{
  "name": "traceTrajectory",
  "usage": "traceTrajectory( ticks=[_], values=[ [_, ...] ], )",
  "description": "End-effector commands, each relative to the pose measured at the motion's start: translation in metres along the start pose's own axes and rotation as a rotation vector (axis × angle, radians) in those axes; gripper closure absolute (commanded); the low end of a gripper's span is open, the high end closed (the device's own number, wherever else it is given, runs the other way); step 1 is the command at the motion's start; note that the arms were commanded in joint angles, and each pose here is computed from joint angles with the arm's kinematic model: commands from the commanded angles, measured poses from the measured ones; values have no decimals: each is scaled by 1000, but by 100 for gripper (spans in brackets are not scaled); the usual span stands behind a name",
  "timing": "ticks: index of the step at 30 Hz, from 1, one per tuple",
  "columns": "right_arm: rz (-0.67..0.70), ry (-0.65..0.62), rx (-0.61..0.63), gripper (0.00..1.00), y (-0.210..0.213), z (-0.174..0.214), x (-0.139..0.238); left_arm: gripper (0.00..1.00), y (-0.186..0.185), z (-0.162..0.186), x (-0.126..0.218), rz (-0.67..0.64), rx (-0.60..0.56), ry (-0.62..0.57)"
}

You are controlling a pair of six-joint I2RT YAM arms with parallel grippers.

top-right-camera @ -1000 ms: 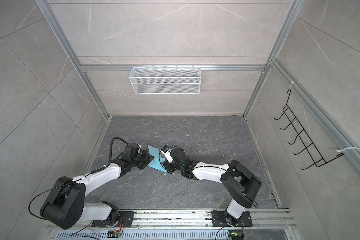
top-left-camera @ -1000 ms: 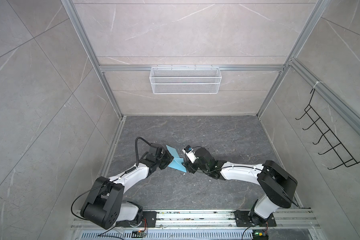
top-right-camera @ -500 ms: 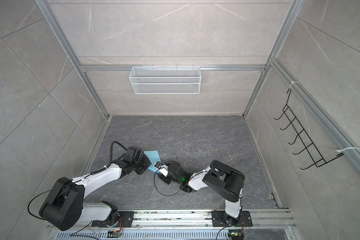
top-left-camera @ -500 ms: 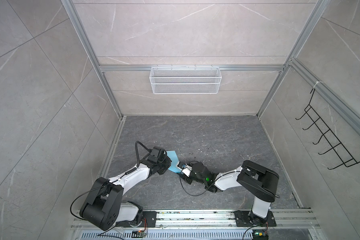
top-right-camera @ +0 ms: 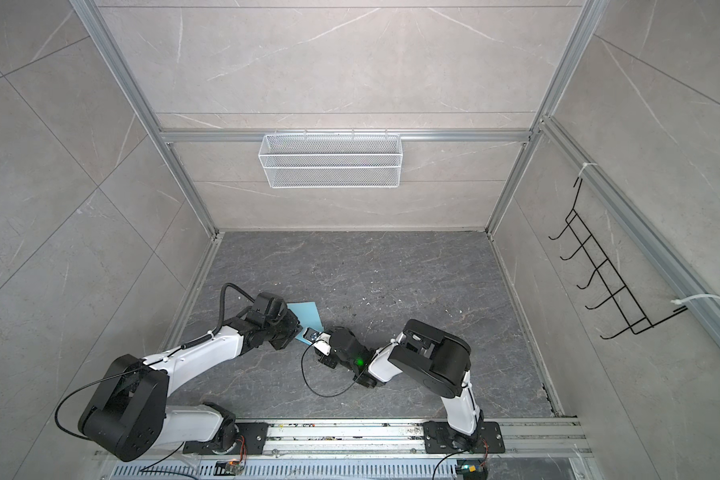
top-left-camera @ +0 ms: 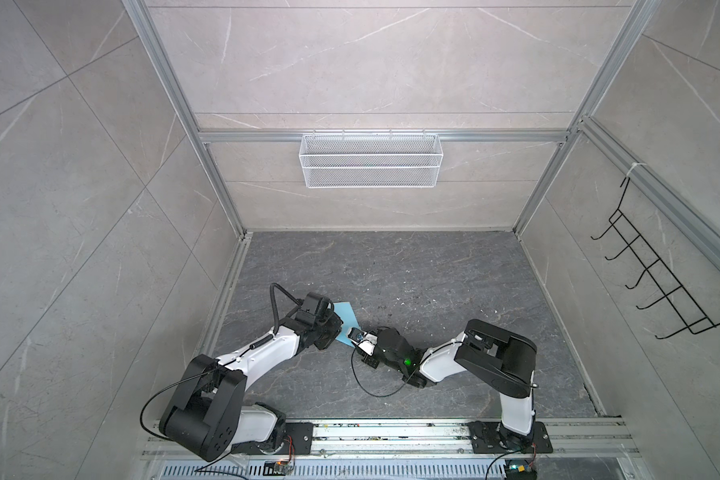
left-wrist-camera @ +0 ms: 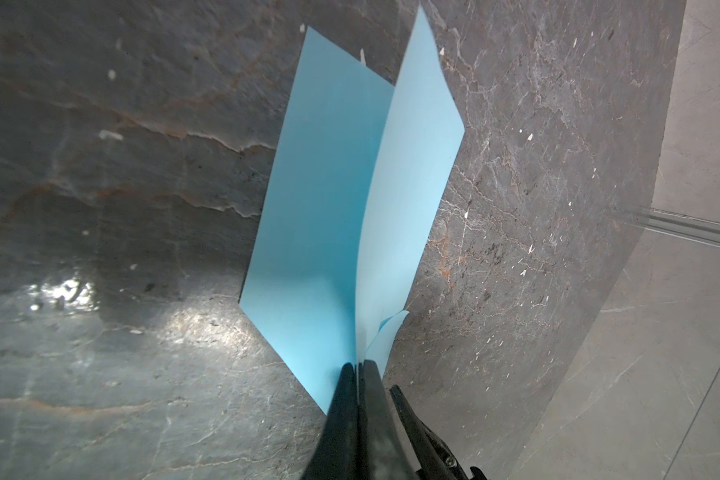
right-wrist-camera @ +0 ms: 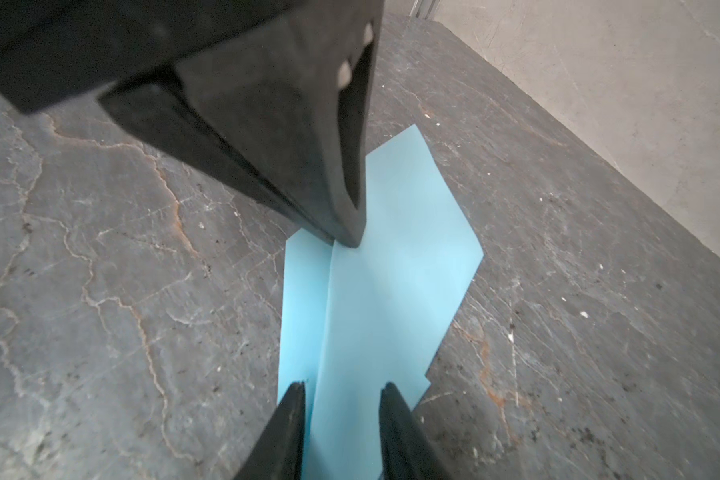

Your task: Fold a paper plane with a square sheet of paper (pick it up from the middle)

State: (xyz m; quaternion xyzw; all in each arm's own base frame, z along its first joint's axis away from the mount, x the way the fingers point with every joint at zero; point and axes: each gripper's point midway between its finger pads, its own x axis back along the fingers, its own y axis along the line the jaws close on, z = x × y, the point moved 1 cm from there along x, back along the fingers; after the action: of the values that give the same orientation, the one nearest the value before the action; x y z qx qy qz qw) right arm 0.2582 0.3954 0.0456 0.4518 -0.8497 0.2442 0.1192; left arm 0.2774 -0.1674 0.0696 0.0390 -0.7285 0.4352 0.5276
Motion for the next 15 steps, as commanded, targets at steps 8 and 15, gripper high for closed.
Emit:
traceTrajectory(
  ticks=[8, 15],
  values=[
    [27, 35, 33, 73, 1, 8, -7, 94, -16, -3, 6, 22, 15, -1],
    [36, 37, 23, 88, -1, 10, -4, 91, -18, -5, 9, 28, 16, 0]
  ],
)
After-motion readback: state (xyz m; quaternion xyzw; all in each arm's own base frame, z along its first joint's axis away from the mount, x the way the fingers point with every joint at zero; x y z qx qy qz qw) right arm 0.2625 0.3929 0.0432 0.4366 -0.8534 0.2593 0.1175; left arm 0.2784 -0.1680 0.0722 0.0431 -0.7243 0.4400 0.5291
